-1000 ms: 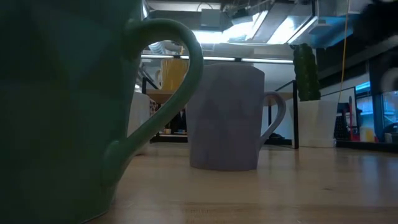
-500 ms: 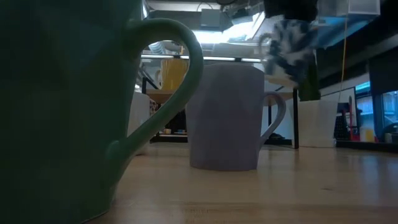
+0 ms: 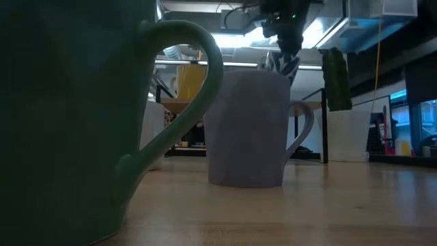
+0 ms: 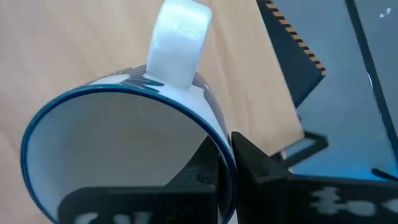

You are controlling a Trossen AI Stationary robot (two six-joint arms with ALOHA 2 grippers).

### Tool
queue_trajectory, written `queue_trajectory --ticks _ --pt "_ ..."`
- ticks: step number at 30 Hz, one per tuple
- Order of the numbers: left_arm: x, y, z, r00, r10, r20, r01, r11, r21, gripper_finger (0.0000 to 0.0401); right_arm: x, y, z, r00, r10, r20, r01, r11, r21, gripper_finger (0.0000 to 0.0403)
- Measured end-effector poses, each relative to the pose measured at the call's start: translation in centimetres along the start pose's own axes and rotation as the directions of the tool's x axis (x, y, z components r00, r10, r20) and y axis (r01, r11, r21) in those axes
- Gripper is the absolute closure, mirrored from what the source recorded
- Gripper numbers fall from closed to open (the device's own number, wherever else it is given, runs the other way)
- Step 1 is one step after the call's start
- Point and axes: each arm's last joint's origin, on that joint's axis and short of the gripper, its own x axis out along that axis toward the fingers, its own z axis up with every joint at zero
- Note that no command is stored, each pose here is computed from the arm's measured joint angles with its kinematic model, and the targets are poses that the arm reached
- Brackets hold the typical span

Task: Place coffee mugs
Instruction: Put the right blue patterned mug on the shelf

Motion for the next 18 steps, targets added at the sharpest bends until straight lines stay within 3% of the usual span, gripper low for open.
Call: queue_trajectory --ticks 7,18 --pt "0.0 0.0 0.0 1.000 0.009 0.002 -0.009 1.000 0.000 0.0248 2.5 -3.4 1.1 0.998 0.039 -0.043 -0.039 0.999 0.005 0.0402" --pt "0.0 0.2 0.1 0.997 0.076 0.022 -0.076 0.997 -0.001 0.0248 2.8 -7.3 -0.7 0.996 0.029 -0.086 -0.020 0.995 0.096 0.0403"
